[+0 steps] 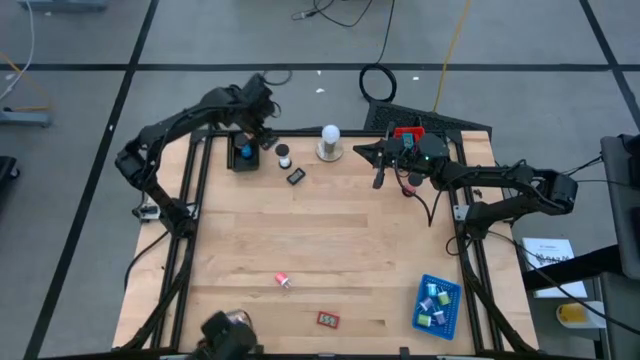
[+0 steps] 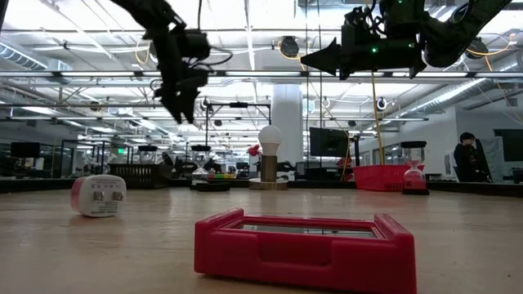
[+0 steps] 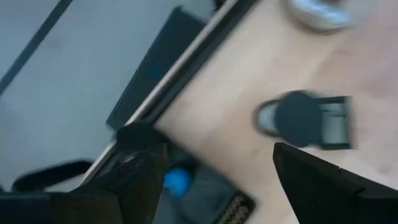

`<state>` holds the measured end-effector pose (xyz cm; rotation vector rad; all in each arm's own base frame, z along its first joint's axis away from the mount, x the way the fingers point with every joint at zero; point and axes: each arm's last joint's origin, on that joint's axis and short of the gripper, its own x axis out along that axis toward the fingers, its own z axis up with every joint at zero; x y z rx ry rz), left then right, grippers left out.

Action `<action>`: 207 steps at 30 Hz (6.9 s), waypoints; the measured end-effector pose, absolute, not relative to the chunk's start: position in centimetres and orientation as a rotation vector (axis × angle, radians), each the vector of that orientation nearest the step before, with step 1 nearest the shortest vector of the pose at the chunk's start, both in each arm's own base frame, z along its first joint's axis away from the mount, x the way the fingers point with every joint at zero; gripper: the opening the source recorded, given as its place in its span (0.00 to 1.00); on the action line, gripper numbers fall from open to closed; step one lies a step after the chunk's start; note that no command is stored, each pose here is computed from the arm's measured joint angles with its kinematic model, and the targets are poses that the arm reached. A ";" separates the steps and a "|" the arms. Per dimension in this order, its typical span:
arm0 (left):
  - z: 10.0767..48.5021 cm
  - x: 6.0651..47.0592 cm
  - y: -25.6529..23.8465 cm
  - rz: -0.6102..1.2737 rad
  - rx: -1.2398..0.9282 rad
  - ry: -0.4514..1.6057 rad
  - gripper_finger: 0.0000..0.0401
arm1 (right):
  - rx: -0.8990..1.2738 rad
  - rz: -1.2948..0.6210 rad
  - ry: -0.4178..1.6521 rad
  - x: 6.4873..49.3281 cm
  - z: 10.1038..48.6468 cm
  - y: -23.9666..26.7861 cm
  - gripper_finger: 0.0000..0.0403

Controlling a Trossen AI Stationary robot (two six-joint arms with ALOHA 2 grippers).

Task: Pick & Place Office items
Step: Remove the yellow hourglass from the black bin, then adjust the blue hourglass

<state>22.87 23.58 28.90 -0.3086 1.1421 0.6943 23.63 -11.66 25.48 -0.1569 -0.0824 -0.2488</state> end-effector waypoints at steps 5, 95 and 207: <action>27.0 19.5 26.5 0.795 -0.430 1.130 0.73 | -0.157 -0.248 -0.082 23.6 25.5 -11.7 0.00; 23.5 18.1 30.2 0.768 -0.348 1.213 0.51 | -0.181 -0.250 -0.095 23.6 25.6 -11.6 0.00; 22.0 14.8 25.3 0.908 -0.548 1.192 0.80 | -0.190 -0.232 -0.103 23.8 25.7 -11.2 0.00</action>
